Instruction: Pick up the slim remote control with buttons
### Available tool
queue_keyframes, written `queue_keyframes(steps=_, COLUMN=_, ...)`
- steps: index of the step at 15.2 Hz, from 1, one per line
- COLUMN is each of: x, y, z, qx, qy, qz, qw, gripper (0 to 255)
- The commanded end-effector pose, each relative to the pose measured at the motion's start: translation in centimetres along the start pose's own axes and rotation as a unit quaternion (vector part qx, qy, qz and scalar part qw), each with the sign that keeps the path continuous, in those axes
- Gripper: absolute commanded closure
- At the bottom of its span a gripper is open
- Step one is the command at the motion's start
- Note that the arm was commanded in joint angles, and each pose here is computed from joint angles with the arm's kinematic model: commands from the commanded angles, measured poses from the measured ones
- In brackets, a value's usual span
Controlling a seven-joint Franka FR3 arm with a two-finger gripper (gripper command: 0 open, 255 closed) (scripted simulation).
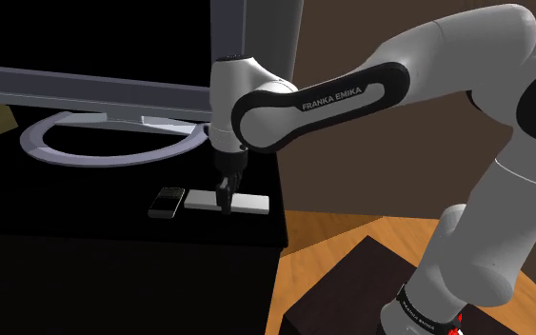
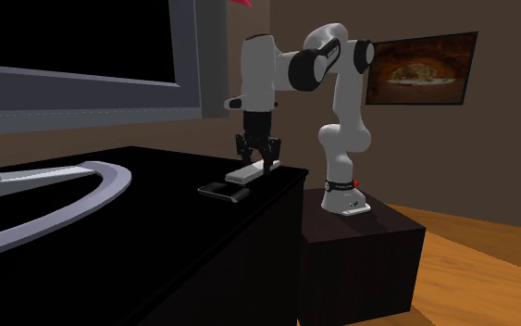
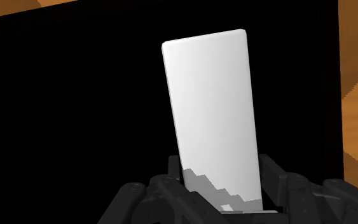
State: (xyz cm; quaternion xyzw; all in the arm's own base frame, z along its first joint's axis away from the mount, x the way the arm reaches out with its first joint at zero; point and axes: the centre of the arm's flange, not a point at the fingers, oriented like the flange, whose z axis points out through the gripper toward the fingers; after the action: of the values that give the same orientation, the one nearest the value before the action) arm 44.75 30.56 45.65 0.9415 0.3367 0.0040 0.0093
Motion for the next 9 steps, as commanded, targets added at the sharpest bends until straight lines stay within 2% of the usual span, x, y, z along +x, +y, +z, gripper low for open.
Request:
queue_keyframes(steps=1, x=0.0, y=0.0, z=-1.0, qx=0.0, qy=0.0, qz=0.0, qw=1.0, gripper=255)
queue_keyframes(steps=9, x=0.0, y=0.1, z=-5.2, qx=0.0, qy=0.0, qz=0.0, qw=1.0, gripper=255)
